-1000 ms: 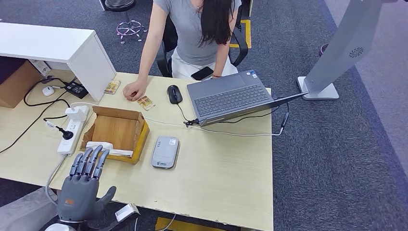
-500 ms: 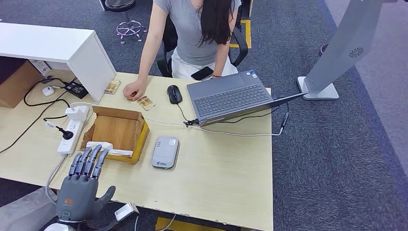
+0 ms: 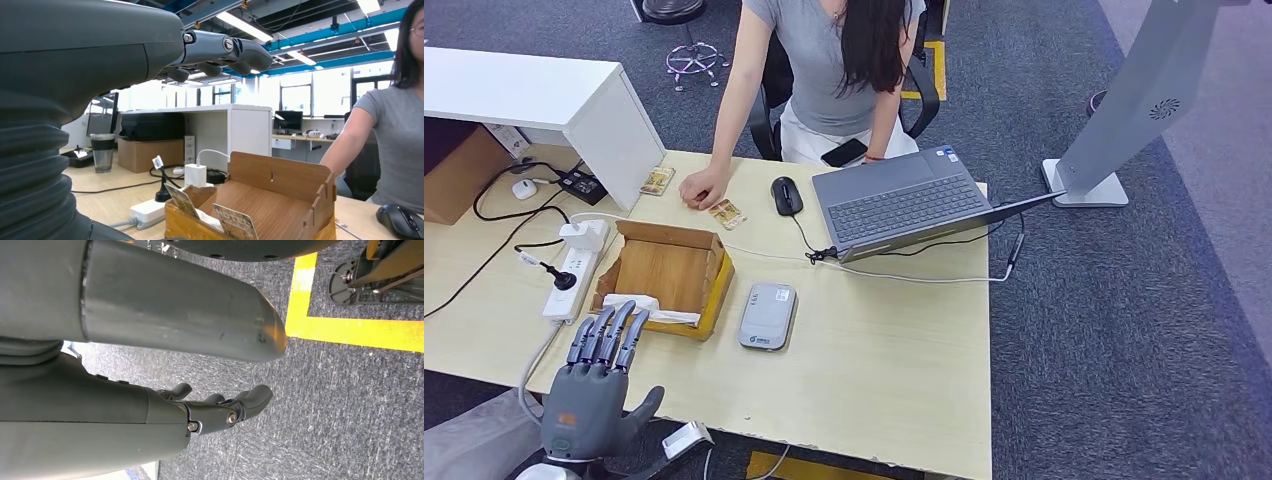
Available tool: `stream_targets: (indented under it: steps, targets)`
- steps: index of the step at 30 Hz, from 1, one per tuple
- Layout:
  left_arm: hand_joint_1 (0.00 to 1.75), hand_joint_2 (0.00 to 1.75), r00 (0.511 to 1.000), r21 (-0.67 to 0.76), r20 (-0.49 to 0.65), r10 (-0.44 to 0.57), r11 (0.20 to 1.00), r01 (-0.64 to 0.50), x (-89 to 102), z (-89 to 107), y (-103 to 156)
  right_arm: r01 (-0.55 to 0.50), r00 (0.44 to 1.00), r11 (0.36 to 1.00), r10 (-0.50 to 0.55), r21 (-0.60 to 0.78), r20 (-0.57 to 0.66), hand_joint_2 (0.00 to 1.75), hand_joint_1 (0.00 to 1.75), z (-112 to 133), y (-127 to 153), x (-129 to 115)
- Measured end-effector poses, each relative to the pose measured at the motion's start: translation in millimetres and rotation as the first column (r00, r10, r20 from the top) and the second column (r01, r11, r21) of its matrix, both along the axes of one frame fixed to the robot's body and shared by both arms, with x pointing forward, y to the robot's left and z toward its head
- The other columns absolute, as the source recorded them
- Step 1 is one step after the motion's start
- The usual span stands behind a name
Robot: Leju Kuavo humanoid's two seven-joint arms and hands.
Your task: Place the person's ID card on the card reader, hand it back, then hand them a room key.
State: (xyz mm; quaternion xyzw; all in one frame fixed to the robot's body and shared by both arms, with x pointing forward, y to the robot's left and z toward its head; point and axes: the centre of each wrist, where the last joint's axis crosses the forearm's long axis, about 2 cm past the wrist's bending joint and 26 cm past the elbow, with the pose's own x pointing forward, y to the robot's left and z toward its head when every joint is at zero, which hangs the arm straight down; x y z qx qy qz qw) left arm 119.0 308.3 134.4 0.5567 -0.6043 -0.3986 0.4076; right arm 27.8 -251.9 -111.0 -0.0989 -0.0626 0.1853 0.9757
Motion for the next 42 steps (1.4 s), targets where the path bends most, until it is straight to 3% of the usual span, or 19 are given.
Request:
stream_targets:
  steps: [6, 11, 15, 42]
  targets:
    - [0.00, 1.75, 0.998, -0.020, -0.055, 0.025, 0.999, -0.026, 4.4, -0.4, 1.5, -0.021, 1.000, 1.000, 0.021, 0.002, -0.001, 0.00, 0.00, 0.0, 0.1, 0.0]
    - [0.00, 1.75, 0.981, -0.011, -0.186, 0.062, 0.998, -0.065, 57.7, -5.8, 22.7, -0.065, 0.998, 0.998, 0.065, 0.016, 0.000, 0.00, 0.00, 0.3, 0.7, 4.0]
    - [0.00, 1.75, 0.980, -0.001, -0.179, 0.091, 0.996, -0.092, 77.8, -5.1, 32.5, -0.069, 0.998, 0.997, 0.069, 0.019, 0.000, 0.00, 0.00, 0.3, 0.6, 5.0]
    - [0.00, 1.75, 0.966, -0.007, -0.222, 0.133, 0.990, -0.138, 84.3, -14.9, 35.3, -0.079, 0.997, 0.997, 0.079, 0.021, 0.002, 0.00, 0.00, 0.3, 0.7, 5.2]
